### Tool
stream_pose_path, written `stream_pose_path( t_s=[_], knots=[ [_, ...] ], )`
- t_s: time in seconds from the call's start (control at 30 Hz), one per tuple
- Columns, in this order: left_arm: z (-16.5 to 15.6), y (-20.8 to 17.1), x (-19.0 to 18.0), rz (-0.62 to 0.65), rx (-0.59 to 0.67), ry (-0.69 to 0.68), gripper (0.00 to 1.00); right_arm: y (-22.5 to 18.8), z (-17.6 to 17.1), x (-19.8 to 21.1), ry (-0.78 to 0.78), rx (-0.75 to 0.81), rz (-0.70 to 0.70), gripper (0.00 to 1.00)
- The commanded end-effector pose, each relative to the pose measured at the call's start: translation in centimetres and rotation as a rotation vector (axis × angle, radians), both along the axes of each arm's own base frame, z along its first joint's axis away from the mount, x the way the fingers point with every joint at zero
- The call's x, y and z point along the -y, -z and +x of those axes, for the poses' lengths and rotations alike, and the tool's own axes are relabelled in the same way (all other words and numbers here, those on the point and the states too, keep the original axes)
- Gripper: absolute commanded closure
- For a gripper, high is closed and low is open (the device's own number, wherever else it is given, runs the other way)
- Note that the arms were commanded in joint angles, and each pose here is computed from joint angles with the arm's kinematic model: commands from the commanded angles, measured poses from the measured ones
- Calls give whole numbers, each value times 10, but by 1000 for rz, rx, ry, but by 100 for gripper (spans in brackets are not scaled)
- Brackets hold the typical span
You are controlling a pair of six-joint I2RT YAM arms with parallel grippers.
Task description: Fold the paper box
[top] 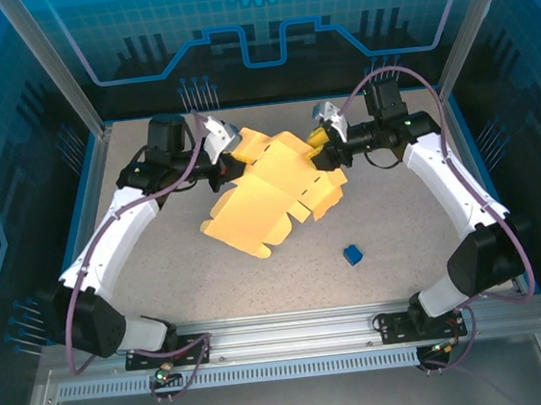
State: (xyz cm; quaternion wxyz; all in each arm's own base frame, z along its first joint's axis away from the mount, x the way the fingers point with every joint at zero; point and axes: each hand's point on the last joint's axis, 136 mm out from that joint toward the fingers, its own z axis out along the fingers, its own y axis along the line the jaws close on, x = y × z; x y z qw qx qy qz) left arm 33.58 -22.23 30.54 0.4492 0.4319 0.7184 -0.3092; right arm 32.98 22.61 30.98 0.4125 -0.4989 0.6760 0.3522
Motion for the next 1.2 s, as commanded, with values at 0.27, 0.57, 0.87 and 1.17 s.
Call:
stream_pose_path(
  t_s=[0.27, 0.57, 0.87, 1.17],
  knots=[
    [-9, -11, 2, -64, -24, 20, 100, -13, 5, 1, 36, 85, 22, 64],
    [-5, -8, 2, -68, -49, 10, 100, -15, 5, 2, 65, 118, 7, 66],
    [0, -12, 1, -102, -107, -44, 100, -4, 18, 2, 227, 224, -110, 88],
    [7, -6, 1, -256, -316, -177, 100, 8, 33, 4, 561, 557, -317, 92]
  ],
)
